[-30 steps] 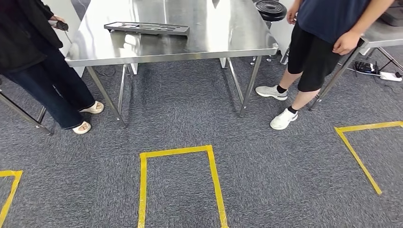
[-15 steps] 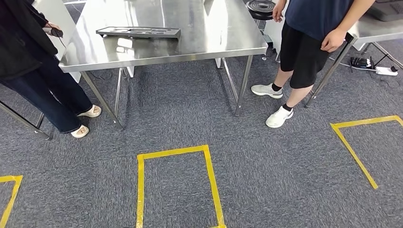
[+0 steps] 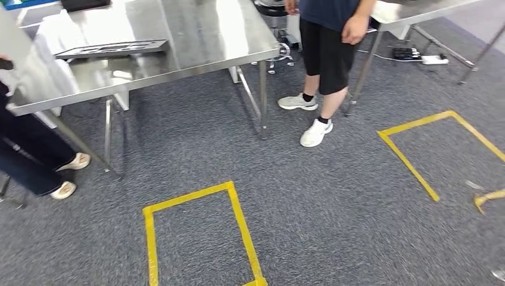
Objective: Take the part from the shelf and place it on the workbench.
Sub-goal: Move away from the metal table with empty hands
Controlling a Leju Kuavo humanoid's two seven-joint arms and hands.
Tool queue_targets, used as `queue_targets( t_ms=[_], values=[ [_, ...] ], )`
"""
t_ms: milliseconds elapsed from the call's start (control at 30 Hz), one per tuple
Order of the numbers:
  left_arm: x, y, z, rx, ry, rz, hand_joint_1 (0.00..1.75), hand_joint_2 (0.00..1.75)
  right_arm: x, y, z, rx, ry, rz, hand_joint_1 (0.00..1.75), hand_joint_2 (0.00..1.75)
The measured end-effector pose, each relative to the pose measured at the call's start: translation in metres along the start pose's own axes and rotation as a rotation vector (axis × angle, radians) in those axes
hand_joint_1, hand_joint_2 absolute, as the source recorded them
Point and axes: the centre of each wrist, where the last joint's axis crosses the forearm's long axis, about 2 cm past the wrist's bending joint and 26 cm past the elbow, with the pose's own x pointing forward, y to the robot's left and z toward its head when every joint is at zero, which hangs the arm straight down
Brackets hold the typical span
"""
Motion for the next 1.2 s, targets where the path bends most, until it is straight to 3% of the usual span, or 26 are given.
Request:
queue_targets(
  t_ms=[1200],
  values=[
    [-0.007,0.005,0.001,0.025,0.001,0.017,0.00,0.00,0.010,0.003,0.000,0.006,-0.018,0.020,0.00,0.00]
  ],
)
